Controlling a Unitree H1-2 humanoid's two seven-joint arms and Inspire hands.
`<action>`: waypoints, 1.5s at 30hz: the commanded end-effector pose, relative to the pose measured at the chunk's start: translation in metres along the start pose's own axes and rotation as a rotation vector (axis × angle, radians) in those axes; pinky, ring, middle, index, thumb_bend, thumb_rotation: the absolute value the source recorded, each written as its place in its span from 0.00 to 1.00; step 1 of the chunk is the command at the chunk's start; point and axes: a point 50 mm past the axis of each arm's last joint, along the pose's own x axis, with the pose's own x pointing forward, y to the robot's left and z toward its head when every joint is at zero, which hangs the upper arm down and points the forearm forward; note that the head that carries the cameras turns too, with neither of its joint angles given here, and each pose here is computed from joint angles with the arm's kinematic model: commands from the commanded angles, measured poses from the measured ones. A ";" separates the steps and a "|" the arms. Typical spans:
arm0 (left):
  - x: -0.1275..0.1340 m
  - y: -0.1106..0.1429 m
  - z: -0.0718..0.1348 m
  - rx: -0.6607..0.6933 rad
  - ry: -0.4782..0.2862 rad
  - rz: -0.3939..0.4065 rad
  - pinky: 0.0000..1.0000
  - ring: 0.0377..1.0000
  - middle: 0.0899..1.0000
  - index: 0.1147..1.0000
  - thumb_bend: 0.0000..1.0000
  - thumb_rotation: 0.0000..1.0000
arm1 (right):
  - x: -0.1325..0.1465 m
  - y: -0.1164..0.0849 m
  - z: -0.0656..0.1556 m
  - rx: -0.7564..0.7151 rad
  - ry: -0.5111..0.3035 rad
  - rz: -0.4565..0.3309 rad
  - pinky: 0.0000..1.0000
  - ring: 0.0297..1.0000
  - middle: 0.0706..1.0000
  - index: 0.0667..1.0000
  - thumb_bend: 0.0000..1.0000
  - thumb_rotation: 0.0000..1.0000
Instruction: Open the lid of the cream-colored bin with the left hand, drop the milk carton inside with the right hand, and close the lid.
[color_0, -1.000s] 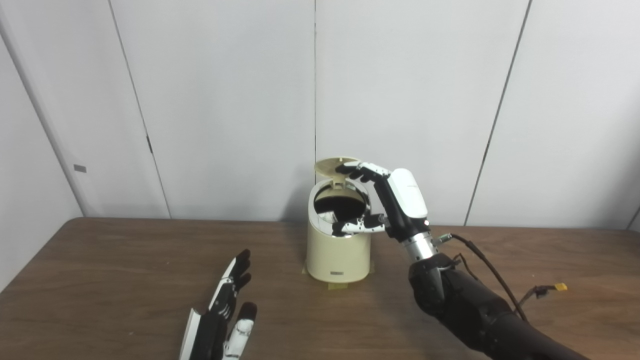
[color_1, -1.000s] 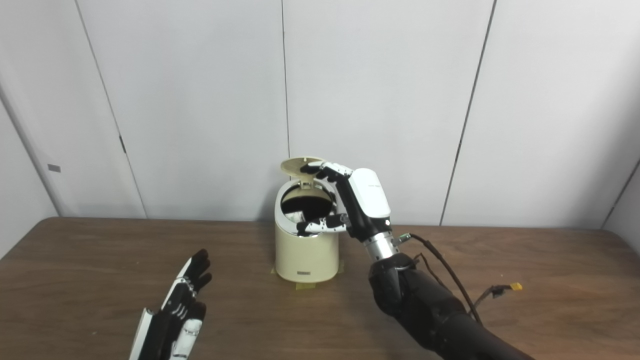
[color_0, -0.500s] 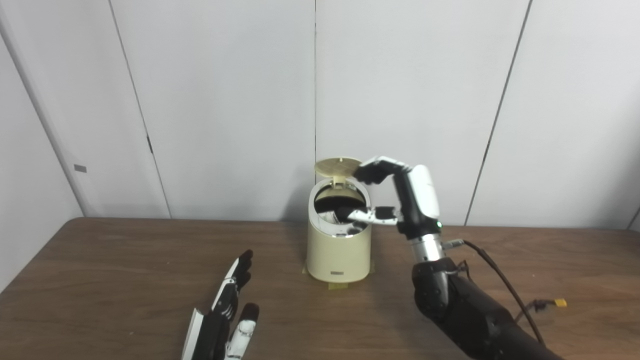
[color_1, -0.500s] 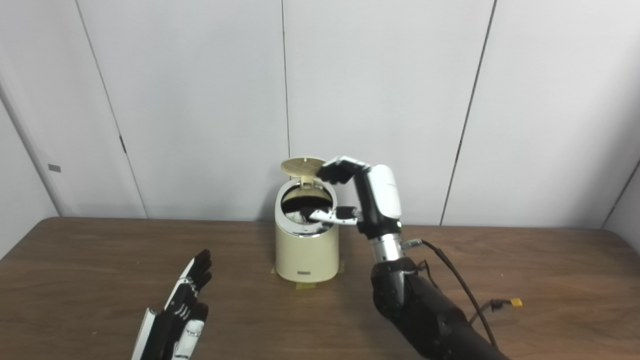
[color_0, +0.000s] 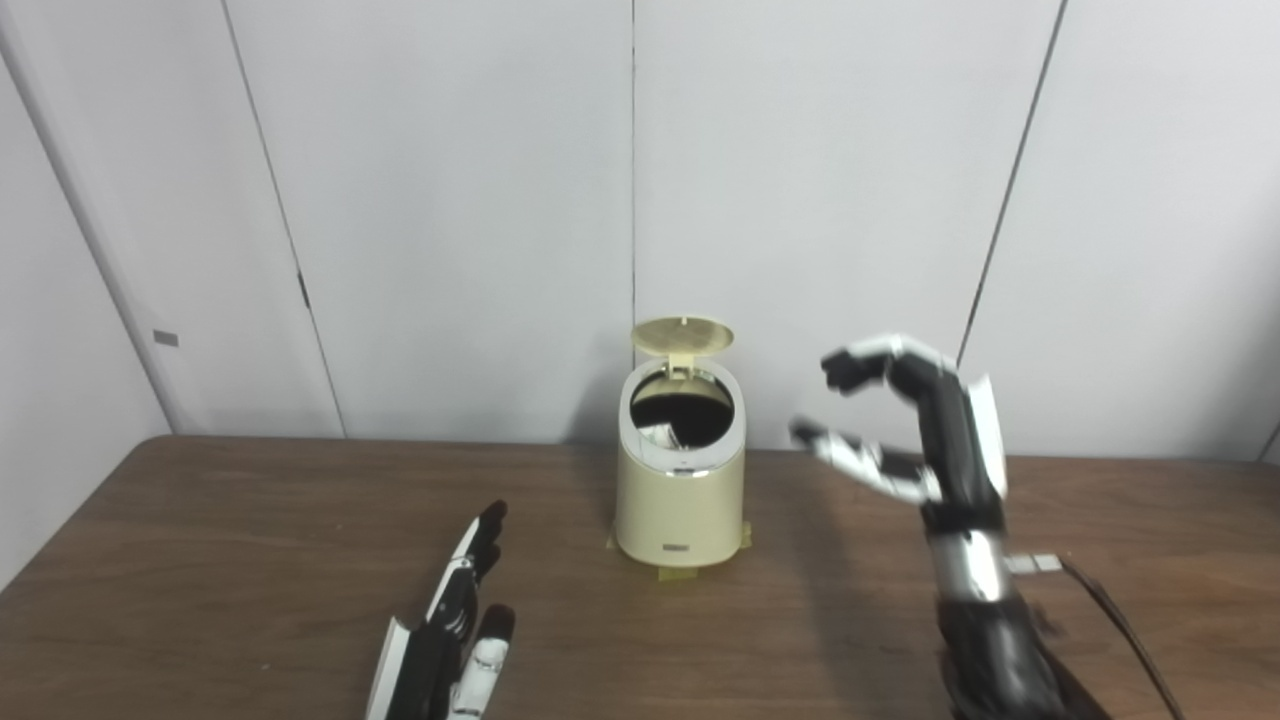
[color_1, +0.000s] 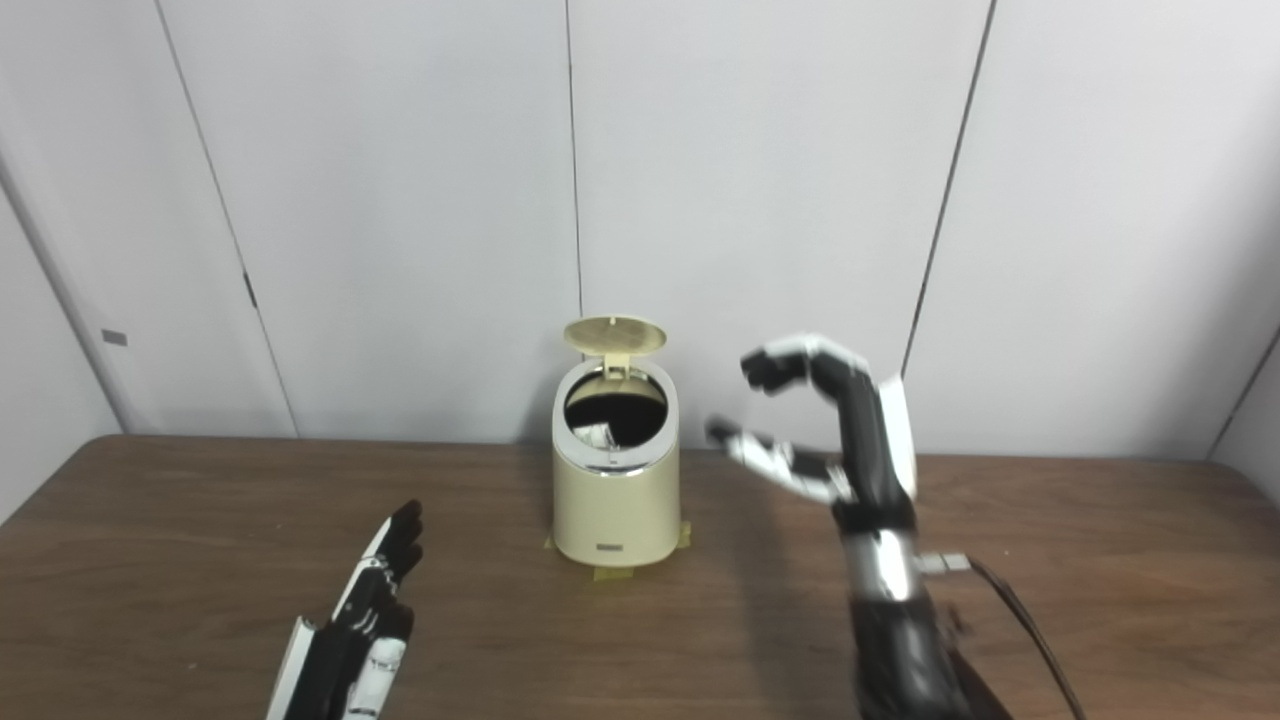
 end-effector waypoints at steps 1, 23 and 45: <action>-0.049 -0.007 -0.021 0.014 0.142 -0.007 0.96 0.99 0.98 0.96 0.47 0.86 | 0.006 -0.012 0.010 0.047 -0.041 0.039 0.78 0.80 0.82 0.84 0.63 0.73; -0.046 0.000 -0.022 -0.046 0.134 0.042 0.96 0.97 0.98 0.96 0.40 1.00 | -0.129 -0.030 -0.008 0.188 0.219 0.054 0.85 0.91 0.93 0.91 0.25 0.65; 0.084 0.022 0.088 0.315 -0.148 -0.155 1.00 1.00 0.86 0.85 0.69 1.00 | -0.144 -0.020 -0.002 0.152 0.237 0.083 0.82 0.89 0.91 0.88 0.23 0.66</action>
